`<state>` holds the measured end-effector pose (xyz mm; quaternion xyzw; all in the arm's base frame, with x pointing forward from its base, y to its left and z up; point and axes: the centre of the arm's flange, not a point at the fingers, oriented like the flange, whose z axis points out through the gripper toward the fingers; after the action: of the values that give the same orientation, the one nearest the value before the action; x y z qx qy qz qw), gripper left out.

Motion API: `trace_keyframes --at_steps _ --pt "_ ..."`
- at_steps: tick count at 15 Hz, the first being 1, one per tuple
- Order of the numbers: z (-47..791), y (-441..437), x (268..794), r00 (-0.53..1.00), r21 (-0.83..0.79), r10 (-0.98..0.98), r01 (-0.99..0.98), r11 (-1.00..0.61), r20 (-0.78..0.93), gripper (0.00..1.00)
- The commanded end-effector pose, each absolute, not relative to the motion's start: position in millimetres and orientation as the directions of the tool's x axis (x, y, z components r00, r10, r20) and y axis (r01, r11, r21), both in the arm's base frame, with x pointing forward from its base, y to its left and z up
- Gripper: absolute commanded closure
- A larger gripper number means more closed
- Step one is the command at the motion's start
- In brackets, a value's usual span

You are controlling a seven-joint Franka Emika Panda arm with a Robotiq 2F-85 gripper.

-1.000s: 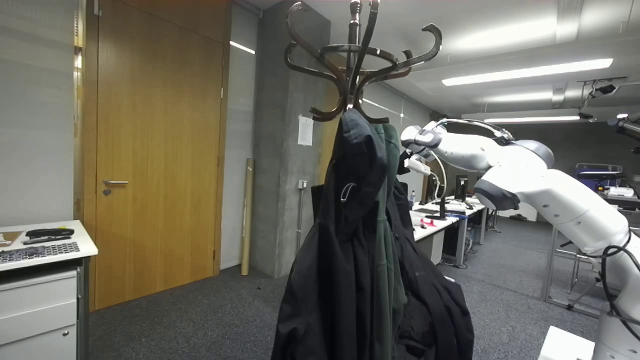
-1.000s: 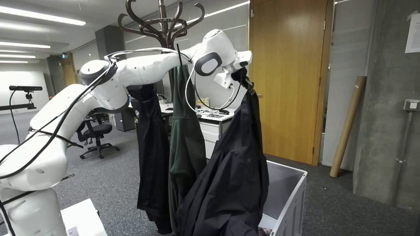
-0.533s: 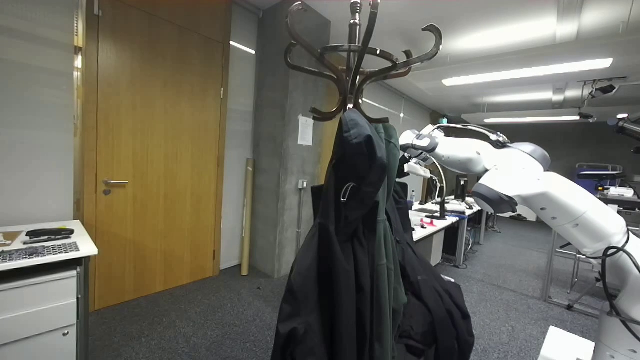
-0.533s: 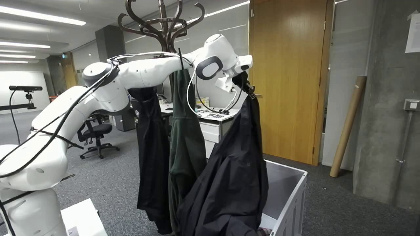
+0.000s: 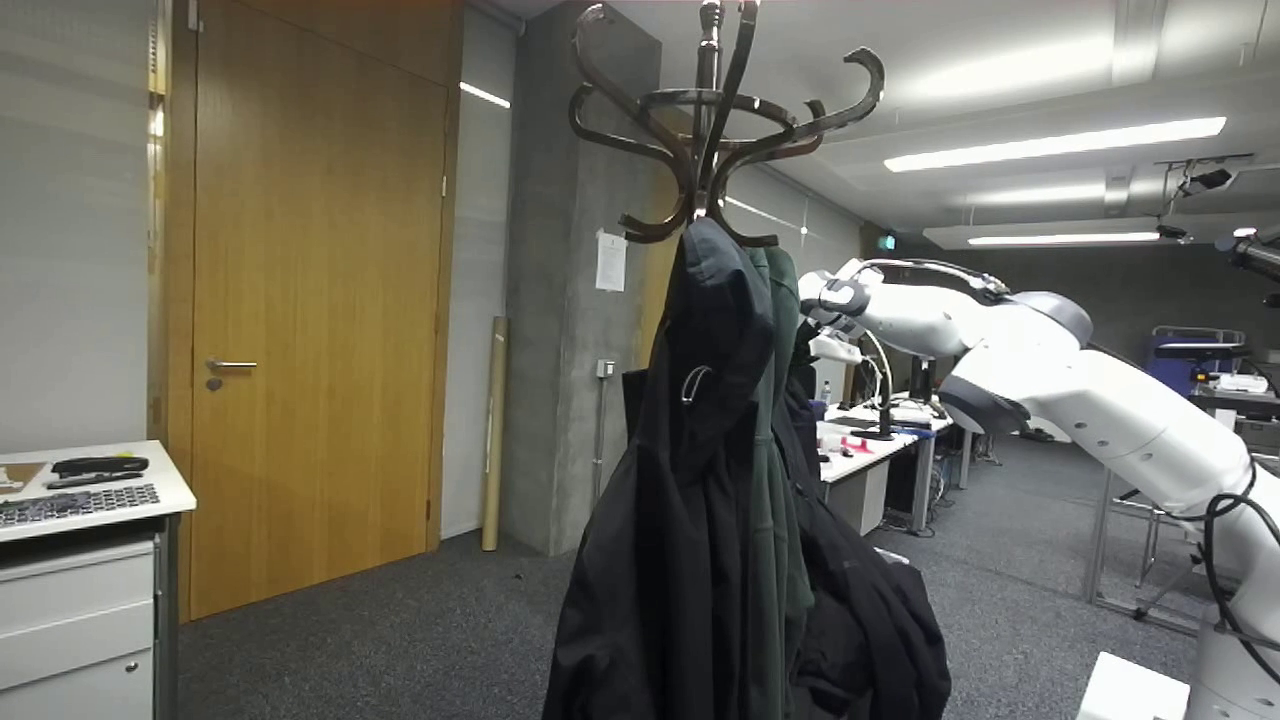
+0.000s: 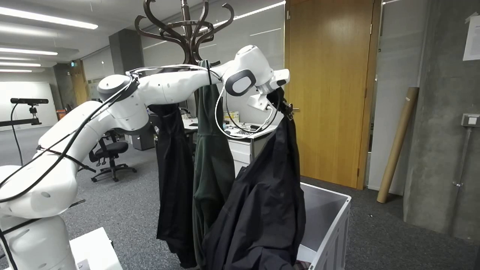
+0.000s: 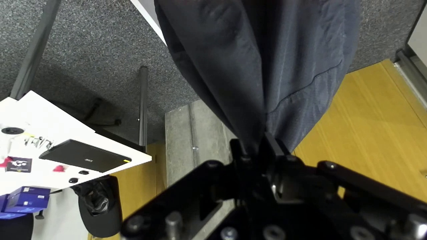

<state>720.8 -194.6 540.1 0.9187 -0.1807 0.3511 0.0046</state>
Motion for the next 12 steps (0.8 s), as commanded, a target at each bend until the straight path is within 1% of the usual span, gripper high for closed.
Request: trace_keyframes --at_steps 1,2,3,6,8,12 --pt "556 -225 752 0.691 -0.101 -0.299 -0.312 -0.945 0.658 0.52" --pt "557 -225 752 0.690 -0.101 -0.300 -0.314 -0.944 0.659 0.43" --pt "559 -225 751 0.688 -0.101 -0.300 -0.314 -0.944 0.661 0.37" --pt "565 -227 749 0.679 -0.102 -0.298 -0.313 -0.944 0.671 0.13" --pt "571 -227 747 0.672 -0.101 -0.294 -0.312 -0.945 0.680 0.00" --pt "583 -223 743 0.657 -0.110 -0.289 -0.300 -0.948 0.696 0.00"
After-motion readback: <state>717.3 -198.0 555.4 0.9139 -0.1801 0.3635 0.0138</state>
